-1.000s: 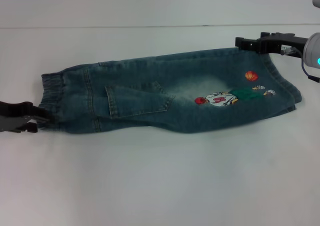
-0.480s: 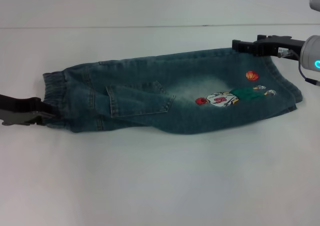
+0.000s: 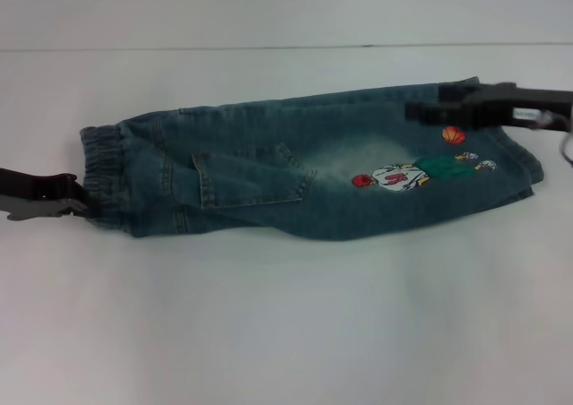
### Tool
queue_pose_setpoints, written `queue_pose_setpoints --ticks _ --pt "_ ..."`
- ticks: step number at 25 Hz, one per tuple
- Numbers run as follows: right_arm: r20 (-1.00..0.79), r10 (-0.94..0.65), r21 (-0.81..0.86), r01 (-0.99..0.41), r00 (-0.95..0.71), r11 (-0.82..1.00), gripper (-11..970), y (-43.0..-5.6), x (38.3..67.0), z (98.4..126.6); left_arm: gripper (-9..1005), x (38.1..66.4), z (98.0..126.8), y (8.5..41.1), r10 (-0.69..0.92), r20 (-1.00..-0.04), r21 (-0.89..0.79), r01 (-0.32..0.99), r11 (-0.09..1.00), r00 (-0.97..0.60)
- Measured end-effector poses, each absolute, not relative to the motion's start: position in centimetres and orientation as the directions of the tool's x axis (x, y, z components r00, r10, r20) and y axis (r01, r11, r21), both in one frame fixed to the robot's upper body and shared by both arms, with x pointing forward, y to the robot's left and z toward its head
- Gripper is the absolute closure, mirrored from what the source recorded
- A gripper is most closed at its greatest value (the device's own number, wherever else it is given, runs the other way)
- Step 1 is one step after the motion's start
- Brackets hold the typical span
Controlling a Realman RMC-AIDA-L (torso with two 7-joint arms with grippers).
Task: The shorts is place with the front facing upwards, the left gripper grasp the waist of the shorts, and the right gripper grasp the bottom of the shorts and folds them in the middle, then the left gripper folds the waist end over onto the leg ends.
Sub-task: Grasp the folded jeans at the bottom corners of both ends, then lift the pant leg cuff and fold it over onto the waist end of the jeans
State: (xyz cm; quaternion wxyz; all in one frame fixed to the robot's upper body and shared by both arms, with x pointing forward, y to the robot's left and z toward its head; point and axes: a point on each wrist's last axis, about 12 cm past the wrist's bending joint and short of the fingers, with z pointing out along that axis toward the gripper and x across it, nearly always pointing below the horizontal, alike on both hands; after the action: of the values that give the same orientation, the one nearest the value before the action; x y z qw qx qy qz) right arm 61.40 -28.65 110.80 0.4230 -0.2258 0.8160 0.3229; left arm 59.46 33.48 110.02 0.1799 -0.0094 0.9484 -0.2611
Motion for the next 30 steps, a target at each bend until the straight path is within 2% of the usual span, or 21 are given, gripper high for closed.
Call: queue_pose_setpoints --ticks 1,6,10,15,23,30 --pt "-0.834 -0.104 0.346 -0.659 -0.542 0.668 54 -29.0 61.0 111.0 847 59.5 110.0 33.4 -0.109 -0.340 -0.500 0.082 0.862 -0.934" --pt "-0.801 -0.174 0.382 -0.712 -0.573 0.589 60 -30.7 59.4 111.8 944 59.4 109.9 33.2 -0.097 -0.349 -0.504 0.099 0.858 -0.932" --pt "-0.759 -0.254 0.391 -0.731 -0.600 0.559 61 -31.1 58.6 111.7 944 59.5 110.1 32.9 -0.085 -0.364 -0.517 0.125 0.847 -0.927" --pt "-0.745 -0.274 0.391 -0.732 -0.608 0.558 61 -31.2 58.5 111.6 944 59.3 110.8 33.2 -0.064 -0.385 -0.544 0.170 0.822 -0.921" --pt "-0.746 -0.287 0.393 -0.745 -0.601 0.538 62 -30.5 58.6 111.6 944 58.4 114.7 34.5 -0.059 -0.468 -0.621 0.281 0.731 -0.882" --pt "-0.743 -0.313 0.397 -0.766 -0.591 0.505 63 -29.9 58.5 112.0 944 58.3 116.0 35.7 -0.070 -0.478 -0.635 0.289 0.717 -0.876"
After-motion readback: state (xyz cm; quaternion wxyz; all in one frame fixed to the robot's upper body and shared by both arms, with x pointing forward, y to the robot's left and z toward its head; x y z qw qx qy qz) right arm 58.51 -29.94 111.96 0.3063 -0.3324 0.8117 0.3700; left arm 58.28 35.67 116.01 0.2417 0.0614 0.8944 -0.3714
